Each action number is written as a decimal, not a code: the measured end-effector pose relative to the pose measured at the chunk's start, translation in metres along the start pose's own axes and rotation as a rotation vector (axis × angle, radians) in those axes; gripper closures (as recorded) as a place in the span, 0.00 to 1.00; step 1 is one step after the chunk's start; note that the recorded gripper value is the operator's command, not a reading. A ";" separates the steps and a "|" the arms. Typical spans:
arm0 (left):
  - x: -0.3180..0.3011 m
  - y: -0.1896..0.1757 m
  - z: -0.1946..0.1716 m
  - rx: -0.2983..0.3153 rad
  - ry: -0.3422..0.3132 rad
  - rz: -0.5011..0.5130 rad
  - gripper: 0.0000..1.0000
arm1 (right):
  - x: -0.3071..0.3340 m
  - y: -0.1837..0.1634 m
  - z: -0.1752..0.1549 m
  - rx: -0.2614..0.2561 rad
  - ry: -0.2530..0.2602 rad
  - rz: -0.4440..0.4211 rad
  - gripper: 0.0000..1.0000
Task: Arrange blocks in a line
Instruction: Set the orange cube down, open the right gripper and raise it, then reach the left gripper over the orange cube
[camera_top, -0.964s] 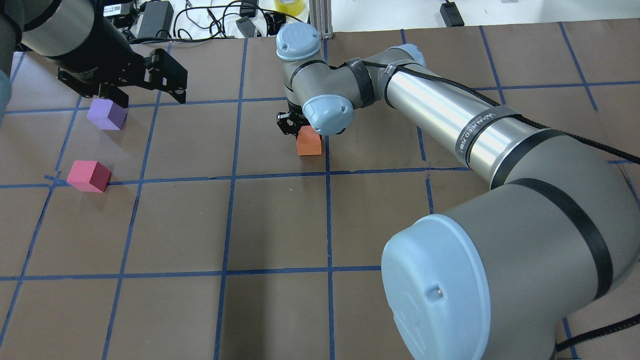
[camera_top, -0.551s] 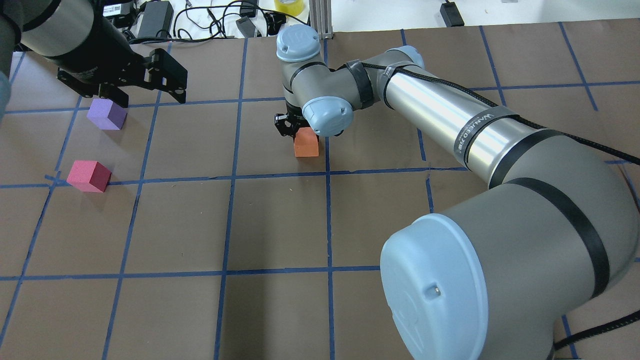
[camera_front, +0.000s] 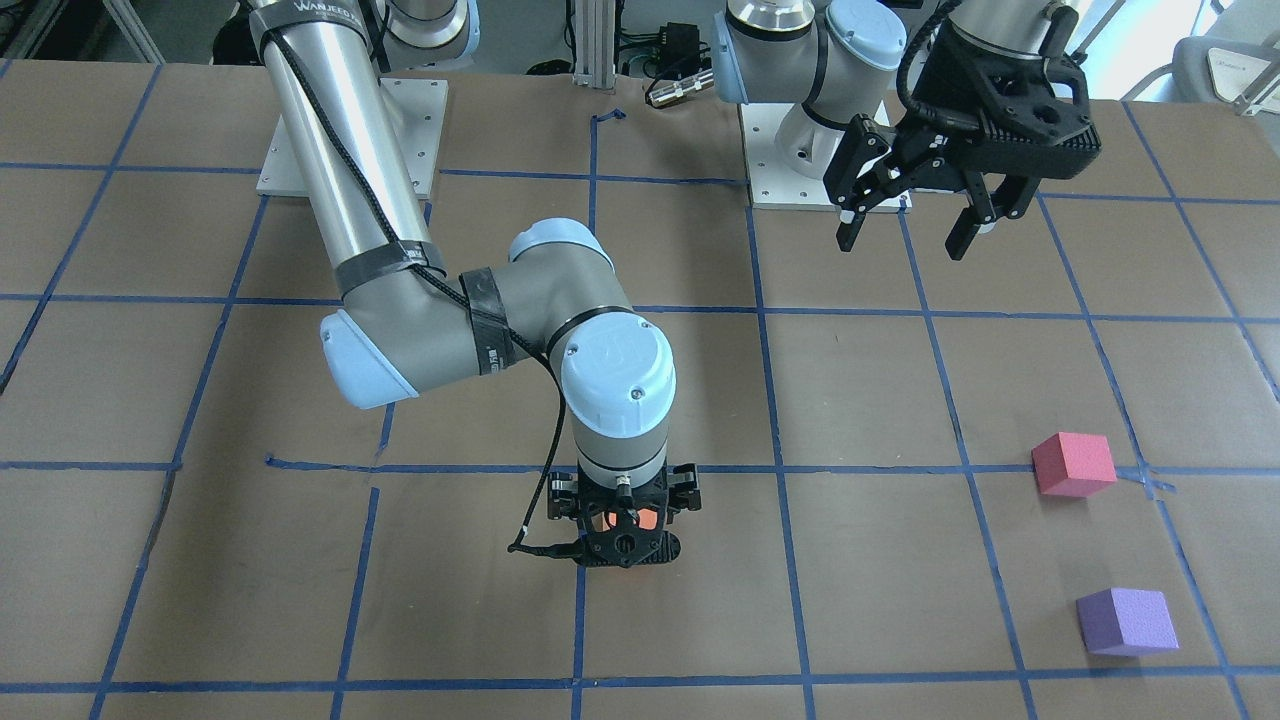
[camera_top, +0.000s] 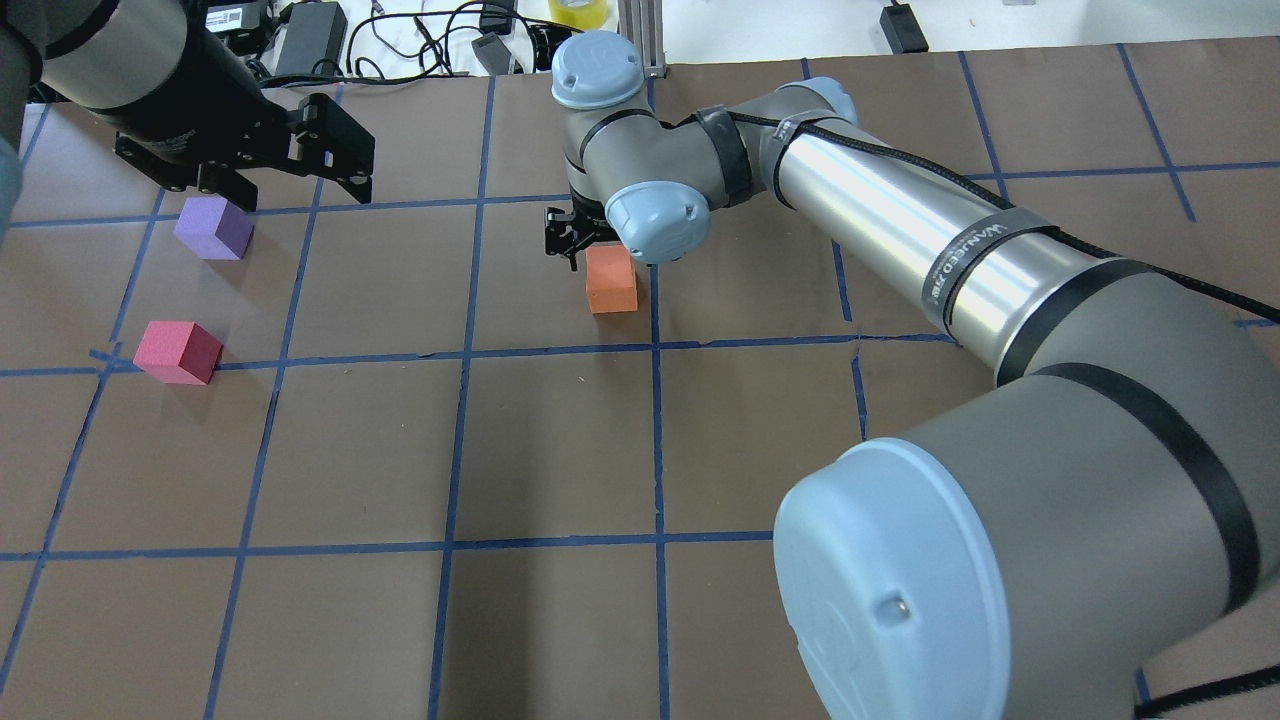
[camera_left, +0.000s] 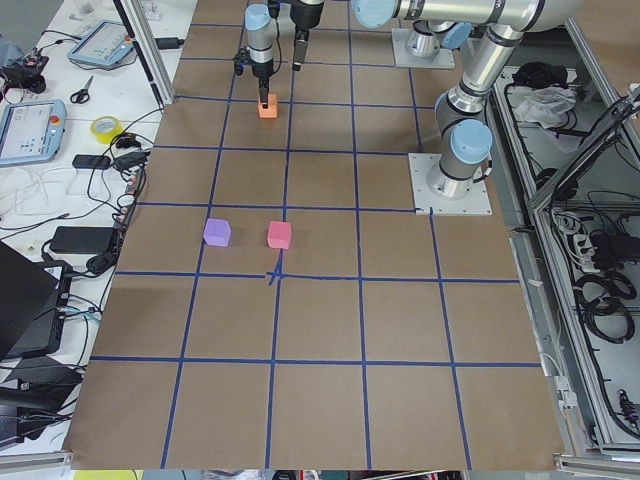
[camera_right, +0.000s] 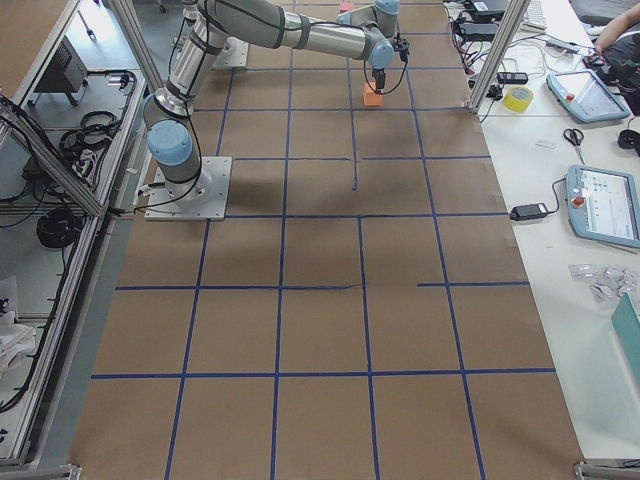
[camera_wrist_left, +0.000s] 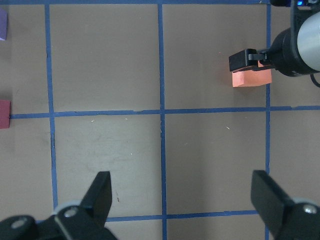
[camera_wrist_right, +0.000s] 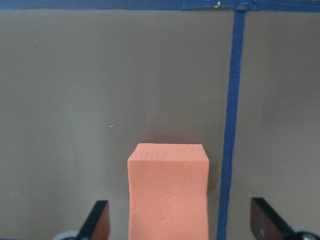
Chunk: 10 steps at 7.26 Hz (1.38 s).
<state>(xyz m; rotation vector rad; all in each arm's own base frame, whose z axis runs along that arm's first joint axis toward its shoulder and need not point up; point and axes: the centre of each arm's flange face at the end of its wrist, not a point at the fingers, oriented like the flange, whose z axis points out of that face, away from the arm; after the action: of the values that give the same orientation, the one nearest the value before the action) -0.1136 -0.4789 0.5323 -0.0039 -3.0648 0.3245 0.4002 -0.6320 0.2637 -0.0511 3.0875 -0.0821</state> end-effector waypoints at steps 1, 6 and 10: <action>-0.003 -0.005 -0.002 0.009 -0.002 -0.003 0.00 | 0.019 0.002 -0.039 0.009 -0.002 0.019 0.00; 0.029 -0.065 0.056 -0.021 0.043 -0.038 0.00 | 0.168 0.069 -0.185 0.038 0.032 0.001 0.00; 0.115 -0.110 0.229 -0.033 0.085 -0.047 0.00 | 0.226 0.107 -0.209 0.001 0.060 0.030 0.00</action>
<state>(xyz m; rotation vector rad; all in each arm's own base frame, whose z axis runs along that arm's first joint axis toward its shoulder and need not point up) -0.2417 -0.6330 0.3387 0.0517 -2.9804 0.2634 0.1601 -0.5218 0.4551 -0.0018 3.1472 -0.0852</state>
